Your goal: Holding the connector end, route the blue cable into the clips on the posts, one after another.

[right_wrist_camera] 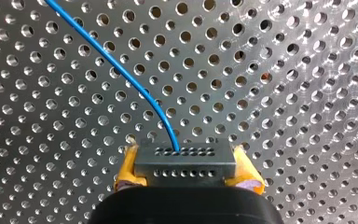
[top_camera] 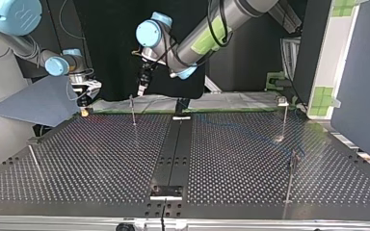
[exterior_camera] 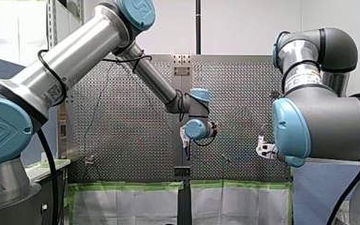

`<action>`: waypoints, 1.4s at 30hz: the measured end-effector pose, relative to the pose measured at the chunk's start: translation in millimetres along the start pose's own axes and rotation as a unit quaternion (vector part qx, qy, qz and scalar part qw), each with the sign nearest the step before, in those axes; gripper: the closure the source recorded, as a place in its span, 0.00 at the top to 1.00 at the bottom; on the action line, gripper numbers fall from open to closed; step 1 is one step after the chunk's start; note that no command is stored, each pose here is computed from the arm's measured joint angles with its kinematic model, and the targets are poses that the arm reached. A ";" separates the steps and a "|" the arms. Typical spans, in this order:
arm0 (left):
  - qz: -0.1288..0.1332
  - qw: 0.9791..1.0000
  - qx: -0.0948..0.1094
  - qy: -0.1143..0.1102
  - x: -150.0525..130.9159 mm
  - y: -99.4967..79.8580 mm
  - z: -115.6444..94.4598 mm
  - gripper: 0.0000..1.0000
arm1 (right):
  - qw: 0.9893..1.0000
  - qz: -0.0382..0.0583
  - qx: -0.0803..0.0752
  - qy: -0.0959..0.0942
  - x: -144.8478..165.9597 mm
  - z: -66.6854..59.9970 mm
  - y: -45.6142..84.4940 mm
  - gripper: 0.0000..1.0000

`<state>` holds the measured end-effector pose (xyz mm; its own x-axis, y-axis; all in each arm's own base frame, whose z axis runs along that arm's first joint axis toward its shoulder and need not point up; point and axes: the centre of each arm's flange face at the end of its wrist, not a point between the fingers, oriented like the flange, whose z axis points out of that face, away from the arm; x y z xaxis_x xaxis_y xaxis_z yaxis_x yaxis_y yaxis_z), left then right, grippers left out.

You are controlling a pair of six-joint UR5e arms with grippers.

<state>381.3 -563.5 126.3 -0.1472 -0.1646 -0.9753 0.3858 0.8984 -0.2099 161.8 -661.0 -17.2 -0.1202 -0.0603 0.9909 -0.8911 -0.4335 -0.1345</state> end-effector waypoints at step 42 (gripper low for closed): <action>-0.010 1.000 0.000 -0.018 -85.2 32.8 -126.1 1.00 | 1.000 0.000 -0.001 0.002 0.8 0.0 1.9 0.00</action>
<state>291.6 -468.7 211.2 -0.1214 -0.1970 -0.9729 0.3839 0.8945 -0.2291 160.0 -661.8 -16.7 -0.1207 -0.0572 0.9910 -0.8919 -0.4321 -0.1336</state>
